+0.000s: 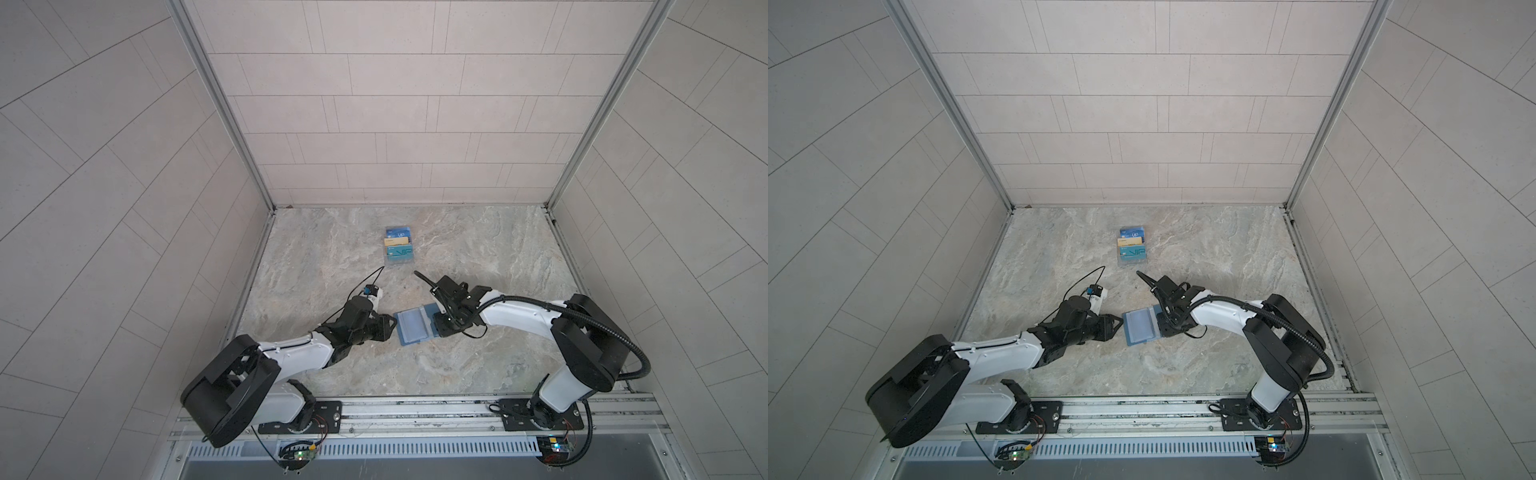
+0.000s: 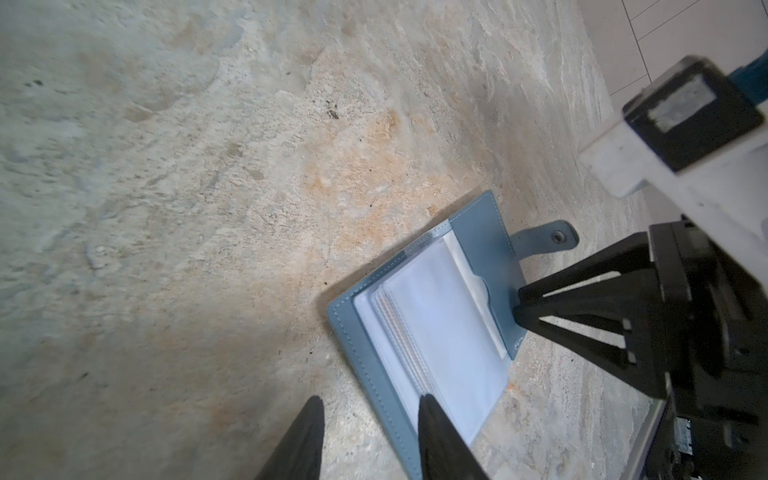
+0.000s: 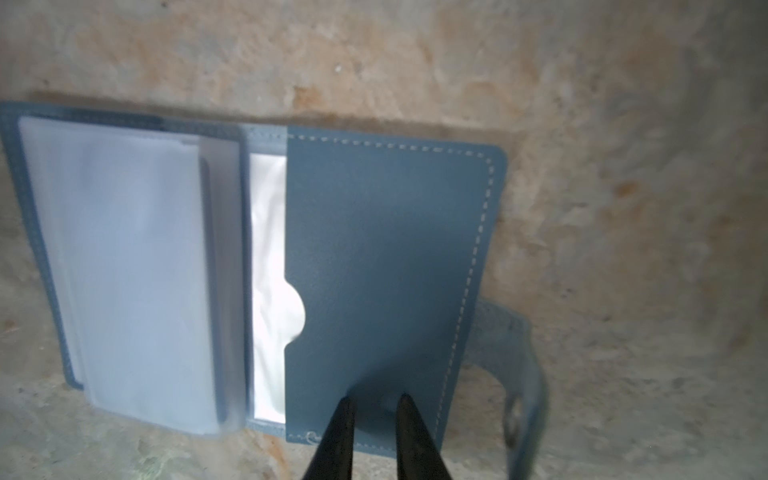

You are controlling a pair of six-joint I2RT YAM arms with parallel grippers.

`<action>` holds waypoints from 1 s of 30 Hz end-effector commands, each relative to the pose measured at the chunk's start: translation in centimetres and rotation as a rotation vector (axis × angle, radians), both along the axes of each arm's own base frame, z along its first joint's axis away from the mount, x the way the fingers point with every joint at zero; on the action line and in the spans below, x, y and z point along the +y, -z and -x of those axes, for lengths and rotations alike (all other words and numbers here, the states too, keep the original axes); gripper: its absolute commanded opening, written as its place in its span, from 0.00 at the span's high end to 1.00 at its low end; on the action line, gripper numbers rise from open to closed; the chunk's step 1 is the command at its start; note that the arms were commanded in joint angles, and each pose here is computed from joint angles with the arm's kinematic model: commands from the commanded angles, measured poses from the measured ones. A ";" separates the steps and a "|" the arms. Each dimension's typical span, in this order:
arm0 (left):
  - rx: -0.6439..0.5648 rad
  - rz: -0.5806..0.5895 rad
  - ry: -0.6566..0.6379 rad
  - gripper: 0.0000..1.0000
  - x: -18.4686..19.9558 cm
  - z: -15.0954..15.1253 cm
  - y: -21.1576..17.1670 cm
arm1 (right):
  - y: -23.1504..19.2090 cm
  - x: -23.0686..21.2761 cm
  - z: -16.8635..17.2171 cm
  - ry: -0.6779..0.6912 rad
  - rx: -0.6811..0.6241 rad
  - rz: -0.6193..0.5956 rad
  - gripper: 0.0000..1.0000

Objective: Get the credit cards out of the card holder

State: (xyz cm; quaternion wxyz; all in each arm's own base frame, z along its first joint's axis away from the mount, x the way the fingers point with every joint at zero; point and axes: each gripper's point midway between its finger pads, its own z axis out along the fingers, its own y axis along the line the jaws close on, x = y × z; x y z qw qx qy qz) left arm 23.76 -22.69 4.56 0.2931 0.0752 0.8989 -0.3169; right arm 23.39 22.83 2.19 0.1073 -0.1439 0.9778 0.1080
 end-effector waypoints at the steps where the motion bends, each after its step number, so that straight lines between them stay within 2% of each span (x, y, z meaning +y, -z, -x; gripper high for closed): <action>1: 0.002 0.004 0.028 0.63 -0.2 0.5 0.4 | 1.4 0.8 3.3 0.008 0.123 -0.045 0.78; 6: 0.024 0.011 0.048 0.70 -0.5 0.8 0.9 | 0.3 1.6 3.3 0.024 0.111 -0.097 0.78; 12: 0.024 -0.028 0.009 0.73 0.4 0.6 1.2 | -2.1 0.2 1.4 0.026 -0.008 0.007 0.77; 18: 0.036 -0.051 0.032 0.81 0.3 0.9 1.6 | -5.5 2.9 -0.8 0.000 -0.099 -0.081 0.70; 21: 0.042 -0.012 0.059 0.84 -0.4 1.1 1.6 | -6.0 4.0 -1.8 0.011 -0.118 -0.098 0.64; 24: 0.041 0.013 0.072 0.87 -0.7 1.3 1.6 | -5.6 5.3 -2.2 0.012 -0.116 -0.127 0.52; 30: 0.053 0.041 0.089 0.91 -1.2 1.6 2.0 | -4.2 7.6 -2.1 0.002 -0.101 -0.158 0.41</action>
